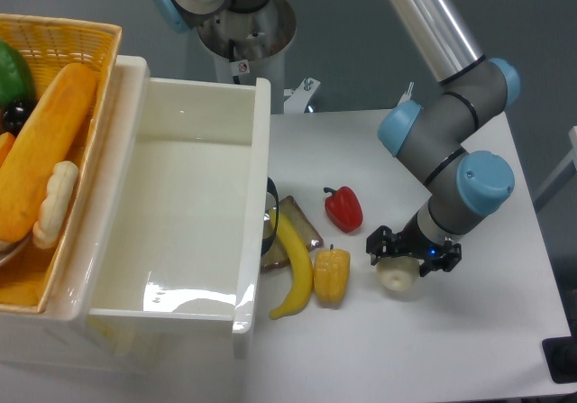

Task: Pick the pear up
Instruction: 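Close the gripper fingers around the pale pear, then lift the held pear up and away from the table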

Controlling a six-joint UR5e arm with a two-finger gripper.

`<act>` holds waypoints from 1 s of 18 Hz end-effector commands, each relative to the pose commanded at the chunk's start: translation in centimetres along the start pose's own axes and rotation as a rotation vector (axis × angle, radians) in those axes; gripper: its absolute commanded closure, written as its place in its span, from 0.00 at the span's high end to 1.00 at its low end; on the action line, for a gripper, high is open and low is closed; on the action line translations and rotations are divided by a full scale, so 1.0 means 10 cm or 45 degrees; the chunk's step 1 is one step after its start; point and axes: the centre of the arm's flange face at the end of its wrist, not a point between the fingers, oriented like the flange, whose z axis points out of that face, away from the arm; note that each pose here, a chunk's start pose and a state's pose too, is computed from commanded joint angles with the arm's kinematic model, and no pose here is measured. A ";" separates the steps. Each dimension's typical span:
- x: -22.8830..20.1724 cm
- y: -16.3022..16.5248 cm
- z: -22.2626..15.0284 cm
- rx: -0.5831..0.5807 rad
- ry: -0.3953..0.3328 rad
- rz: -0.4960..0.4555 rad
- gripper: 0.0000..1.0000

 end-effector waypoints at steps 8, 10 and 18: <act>-0.03 0.06 -0.01 -0.062 -0.053 -0.002 0.37; -0.03 0.06 -0.05 -0.059 -0.060 0.001 0.36; -0.13 0.04 -0.48 -0.080 -0.199 0.086 0.18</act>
